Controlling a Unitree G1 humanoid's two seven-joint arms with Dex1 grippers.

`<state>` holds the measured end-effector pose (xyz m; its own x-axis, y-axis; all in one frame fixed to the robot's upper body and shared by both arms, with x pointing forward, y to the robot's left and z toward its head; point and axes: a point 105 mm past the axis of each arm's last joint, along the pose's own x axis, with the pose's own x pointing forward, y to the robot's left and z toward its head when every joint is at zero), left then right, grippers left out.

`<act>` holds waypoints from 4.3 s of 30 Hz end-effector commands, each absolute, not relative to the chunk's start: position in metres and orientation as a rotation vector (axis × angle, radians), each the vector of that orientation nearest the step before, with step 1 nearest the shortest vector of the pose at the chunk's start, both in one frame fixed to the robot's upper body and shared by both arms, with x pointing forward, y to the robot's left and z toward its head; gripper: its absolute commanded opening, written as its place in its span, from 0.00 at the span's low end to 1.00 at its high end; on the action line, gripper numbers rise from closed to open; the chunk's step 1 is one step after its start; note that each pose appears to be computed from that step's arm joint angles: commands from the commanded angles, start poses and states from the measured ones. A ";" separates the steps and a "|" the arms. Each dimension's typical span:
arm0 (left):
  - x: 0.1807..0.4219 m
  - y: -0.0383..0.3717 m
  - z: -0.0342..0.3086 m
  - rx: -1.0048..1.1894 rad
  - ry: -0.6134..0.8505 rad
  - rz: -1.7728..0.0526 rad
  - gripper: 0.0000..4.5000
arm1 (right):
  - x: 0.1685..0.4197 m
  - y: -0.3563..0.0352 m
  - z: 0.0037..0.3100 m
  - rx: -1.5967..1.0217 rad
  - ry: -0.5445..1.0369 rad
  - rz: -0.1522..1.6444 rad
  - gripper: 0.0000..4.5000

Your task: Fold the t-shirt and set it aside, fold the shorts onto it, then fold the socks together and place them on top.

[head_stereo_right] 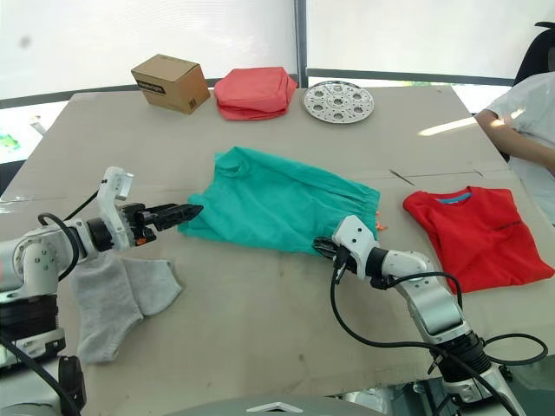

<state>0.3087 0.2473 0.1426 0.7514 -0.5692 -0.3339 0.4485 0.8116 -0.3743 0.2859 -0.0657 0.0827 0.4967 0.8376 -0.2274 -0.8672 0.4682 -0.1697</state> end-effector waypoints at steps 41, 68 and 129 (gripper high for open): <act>0.265 0.278 0.177 -0.389 0.117 -0.519 0.54 | 0.316 -0.043 0.118 -0.258 0.023 1.044 0.00; 0.407 0.310 0.181 -0.180 -0.105 0.022 0.54 | 0.320 -0.044 0.087 -0.260 0.119 0.965 0.00; 0.221 0.175 0.164 -0.087 0.172 -1.041 1.00 | 0.318 -0.159 0.085 -0.269 0.411 0.519 0.02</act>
<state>0.2237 0.1818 0.1577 0.5069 -0.8541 -0.1169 0.8313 0.5202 -0.1958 0.3059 -0.1381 0.0785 0.7490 0.4851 -0.4512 -0.5655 0.8230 -0.0539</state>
